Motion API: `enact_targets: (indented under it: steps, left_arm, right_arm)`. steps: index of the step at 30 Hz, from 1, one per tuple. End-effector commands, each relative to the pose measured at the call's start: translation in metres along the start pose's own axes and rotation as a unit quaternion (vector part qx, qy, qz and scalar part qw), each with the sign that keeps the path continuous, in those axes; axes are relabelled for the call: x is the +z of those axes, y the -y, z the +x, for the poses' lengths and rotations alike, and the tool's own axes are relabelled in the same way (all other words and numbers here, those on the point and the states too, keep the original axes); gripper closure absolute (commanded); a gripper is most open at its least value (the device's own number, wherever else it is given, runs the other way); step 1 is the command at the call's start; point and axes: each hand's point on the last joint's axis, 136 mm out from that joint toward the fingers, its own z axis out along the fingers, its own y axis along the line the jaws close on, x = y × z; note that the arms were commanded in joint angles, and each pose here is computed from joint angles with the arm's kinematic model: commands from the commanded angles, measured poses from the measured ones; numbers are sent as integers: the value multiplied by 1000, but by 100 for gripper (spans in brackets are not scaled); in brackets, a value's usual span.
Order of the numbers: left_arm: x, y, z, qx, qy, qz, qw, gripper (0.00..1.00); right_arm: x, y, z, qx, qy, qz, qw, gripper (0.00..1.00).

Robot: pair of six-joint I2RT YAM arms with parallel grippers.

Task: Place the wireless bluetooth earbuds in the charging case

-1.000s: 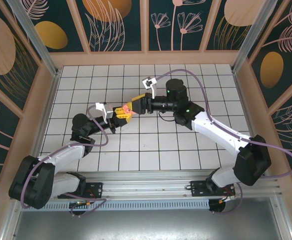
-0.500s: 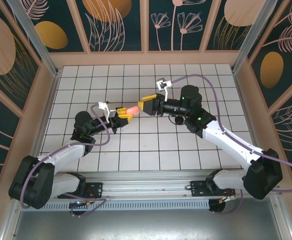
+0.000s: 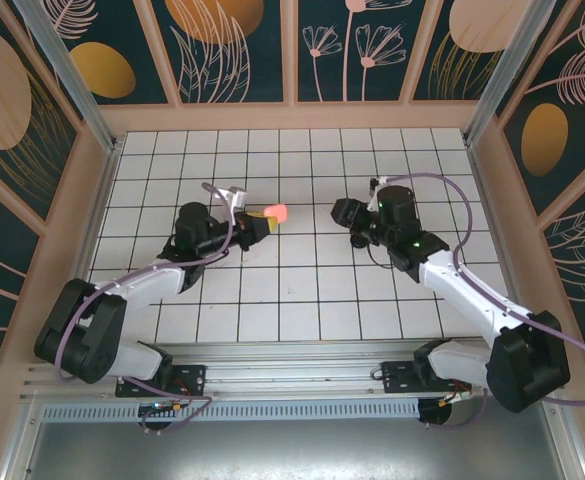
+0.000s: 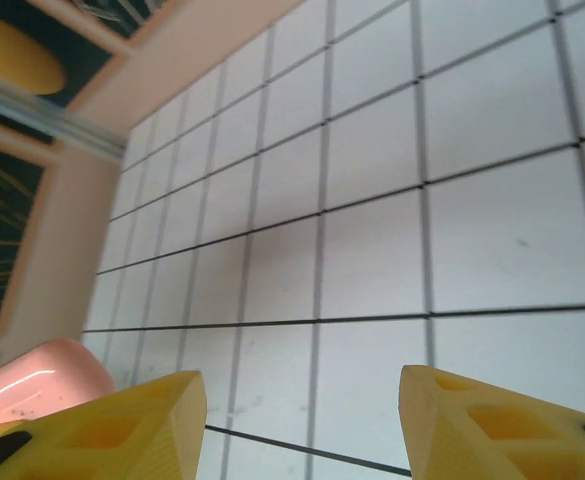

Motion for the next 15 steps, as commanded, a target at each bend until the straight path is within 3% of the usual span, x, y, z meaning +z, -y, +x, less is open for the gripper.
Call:
enact_targets:
  steps: [1,12,15]
  left_arm:
    - [22,-2,14,-89,-33,-33,995,84]
    - [113,-8,90,-208,-160,-58,963,82]
    - [134,-8,91,-212,-174,-62,960,81]
  right_arm:
    - [-11,19,-7,27,31,26,999,46]
    - [-23,53,6,36,33,57,997,46]
    - [-26,54,8,38,33,54,997,46]
